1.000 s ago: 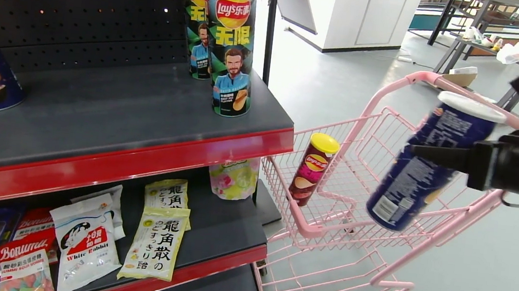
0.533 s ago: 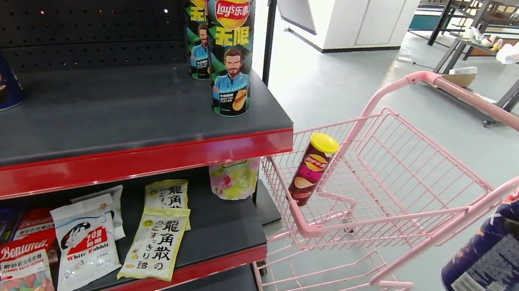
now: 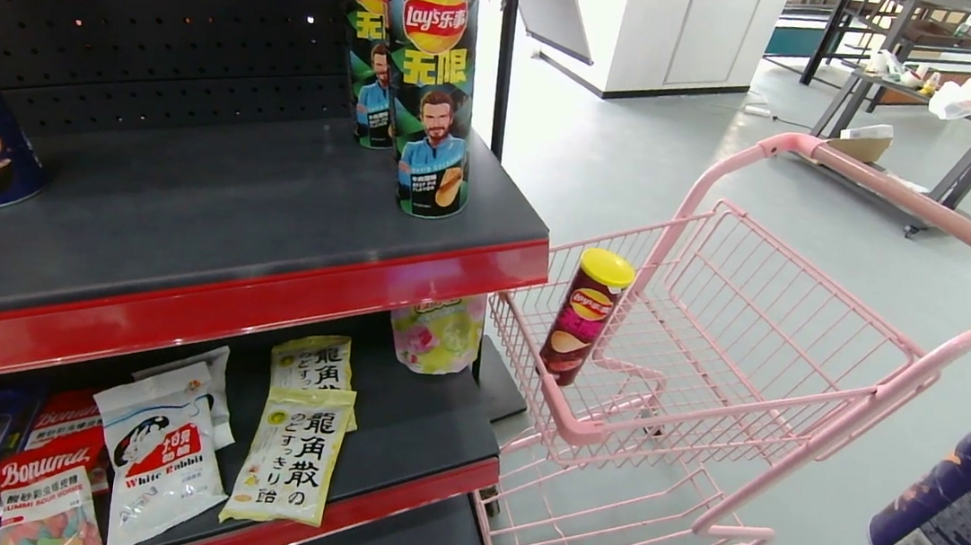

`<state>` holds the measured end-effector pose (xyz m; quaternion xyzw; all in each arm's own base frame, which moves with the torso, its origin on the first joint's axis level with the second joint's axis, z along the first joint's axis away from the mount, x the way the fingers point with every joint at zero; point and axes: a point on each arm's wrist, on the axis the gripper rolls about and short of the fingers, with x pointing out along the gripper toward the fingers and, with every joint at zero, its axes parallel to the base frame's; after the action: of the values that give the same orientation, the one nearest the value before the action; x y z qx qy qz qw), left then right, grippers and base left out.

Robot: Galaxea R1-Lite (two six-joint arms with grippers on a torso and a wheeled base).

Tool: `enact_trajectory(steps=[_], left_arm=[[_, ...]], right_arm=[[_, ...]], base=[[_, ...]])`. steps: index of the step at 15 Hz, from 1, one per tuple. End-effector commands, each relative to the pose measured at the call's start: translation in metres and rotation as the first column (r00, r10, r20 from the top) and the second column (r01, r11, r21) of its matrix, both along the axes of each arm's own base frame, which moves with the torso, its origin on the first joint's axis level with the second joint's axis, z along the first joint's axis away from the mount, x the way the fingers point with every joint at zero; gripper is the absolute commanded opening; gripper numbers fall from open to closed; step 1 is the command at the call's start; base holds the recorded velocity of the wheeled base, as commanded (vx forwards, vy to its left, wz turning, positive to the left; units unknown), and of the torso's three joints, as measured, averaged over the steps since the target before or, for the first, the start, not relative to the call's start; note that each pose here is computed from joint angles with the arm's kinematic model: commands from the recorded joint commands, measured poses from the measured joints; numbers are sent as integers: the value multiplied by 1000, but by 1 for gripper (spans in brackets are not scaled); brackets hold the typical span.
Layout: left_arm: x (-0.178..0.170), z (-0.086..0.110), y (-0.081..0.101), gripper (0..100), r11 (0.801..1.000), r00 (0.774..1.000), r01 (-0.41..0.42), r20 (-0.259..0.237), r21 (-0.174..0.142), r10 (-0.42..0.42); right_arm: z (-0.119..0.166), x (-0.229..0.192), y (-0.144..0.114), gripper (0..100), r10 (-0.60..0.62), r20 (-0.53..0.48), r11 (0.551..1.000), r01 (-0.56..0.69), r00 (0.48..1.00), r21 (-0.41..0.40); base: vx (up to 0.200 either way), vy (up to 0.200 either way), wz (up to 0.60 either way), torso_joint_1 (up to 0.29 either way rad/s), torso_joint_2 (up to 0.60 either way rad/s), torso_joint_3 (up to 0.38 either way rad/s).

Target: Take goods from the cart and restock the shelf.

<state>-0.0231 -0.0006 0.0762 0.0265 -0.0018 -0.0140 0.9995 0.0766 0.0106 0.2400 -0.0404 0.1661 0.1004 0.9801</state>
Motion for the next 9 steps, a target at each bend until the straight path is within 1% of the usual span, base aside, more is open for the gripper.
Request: enact_trajectory(steps=[1, 3, 7, 9], left_arm=[[0, 0, 0, 100, 1000, 1000, -2, -1, -5, 2], [0, 0, 0, 100, 1000, 1000, -5, -3, -22, 5], [0, 0, 0, 100, 1000, 1000, -5, -4, -27, 5], [0, 0, 0, 100, 1000, 1000, -5, -4, -30, 5]], right_arm=[[0, -2, 0, 0, 16, 8, 1000, -16, 1000, -7], [-4, -3, 3, 0, 69, -2, 997, -69, 998, -23], [-4, 0, 4, 0, 88, -11, 996, -88, 996, -29], [-5, 0, 4, 0, 88, -14, 996, -88, 996, -30]], base=[[-200, 0, 0, 12, -2, -7], [-200, 0, 0, 0, 5, 5], [-200, 0, 0, 1, 4, 2], [0, 0, 0, 0, 0, 0]])
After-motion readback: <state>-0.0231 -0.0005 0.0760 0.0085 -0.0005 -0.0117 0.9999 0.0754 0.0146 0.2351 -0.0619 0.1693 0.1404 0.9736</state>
